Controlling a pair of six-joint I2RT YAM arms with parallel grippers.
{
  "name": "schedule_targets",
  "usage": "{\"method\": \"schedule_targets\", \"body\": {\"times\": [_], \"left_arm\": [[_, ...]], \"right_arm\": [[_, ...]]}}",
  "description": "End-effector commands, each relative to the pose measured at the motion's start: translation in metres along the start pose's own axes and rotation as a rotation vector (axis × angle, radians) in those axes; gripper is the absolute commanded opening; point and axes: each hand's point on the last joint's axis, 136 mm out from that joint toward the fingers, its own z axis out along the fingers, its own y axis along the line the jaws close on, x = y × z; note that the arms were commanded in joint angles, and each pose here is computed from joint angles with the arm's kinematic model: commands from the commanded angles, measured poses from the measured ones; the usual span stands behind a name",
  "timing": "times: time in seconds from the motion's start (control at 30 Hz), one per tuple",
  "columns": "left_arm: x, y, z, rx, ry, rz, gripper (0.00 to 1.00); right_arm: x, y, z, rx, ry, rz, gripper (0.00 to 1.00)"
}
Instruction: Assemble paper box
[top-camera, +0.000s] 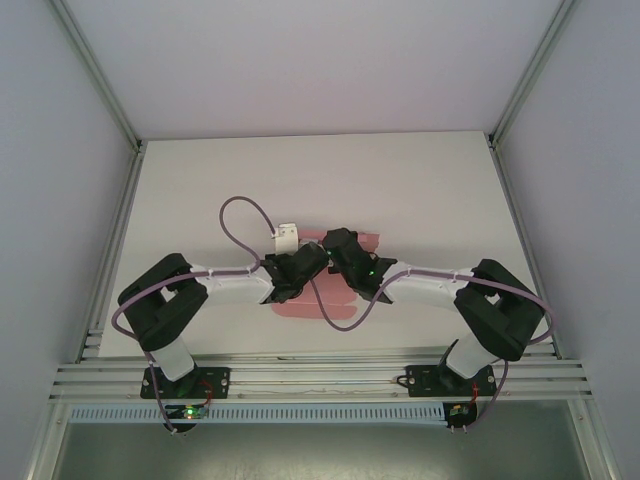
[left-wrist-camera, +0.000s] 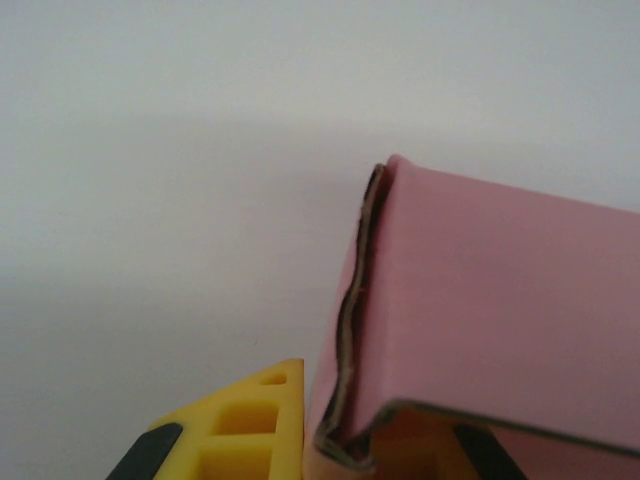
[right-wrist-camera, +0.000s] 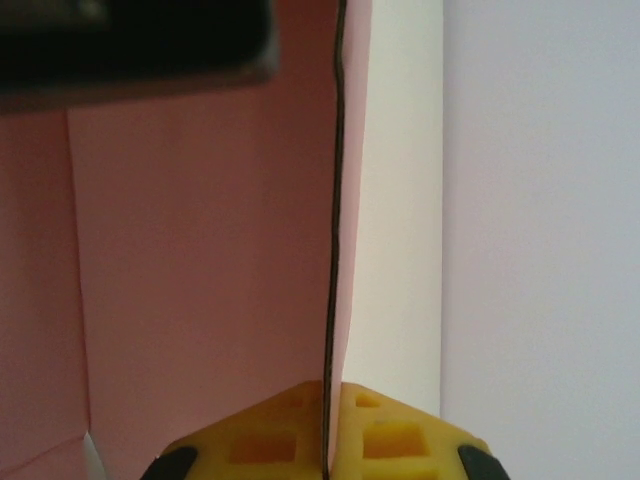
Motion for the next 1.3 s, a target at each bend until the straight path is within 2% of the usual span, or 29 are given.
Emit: {"method": "schedule_targets", "body": {"times": [0.0, 0.23, 0.37, 0.5, 0.63, 0.73, 1.1, 1.27], "left_arm": [[-0.016, 0.105, 0.003, -0.483, -0.191, 0.066, 0.0], [-0.013, 0.103, 0.009, -0.469, -0.183, 0.069, 0.0], [-0.009, 0.077, 0.022, -0.315, -0.152, 0.1, 0.0], [-0.009, 0.061, 0.025, -0.218, -0.143, 0.094, 0.01], [-0.007, 0.048, 0.03, -0.143, -0.141, 0.126, 0.22], [-0.003, 0.042, 0.034, -0.106, -0.142, 0.144, 0.3], [0.018, 0.039, 0.042, 0.069, -0.103, 0.116, 0.33], [0.025, 0.039, 0.046, 0.065, -0.089, 0.144, 0.28]], "right_arm": [[-0.005, 0.06, -0.011, -0.218, -0.003, -0.027, 0.0], [-0.006, 0.059, -0.01, -0.216, -0.003, -0.012, 0.0], [-0.01, 0.056, -0.011, -0.223, -0.027, 0.023, 0.0], [-0.011, 0.055, -0.011, -0.227, -0.035, 0.035, 0.0], [-0.012, 0.057, -0.01, -0.244, -0.042, 0.046, 0.0], [-0.011, 0.057, -0.009, -0.25, -0.04, 0.049, 0.0], [-0.006, 0.058, -0.007, -0.274, -0.036, 0.074, 0.0], [-0.007, 0.058, -0.006, -0.28, -0.033, 0.072, 0.0]]}}
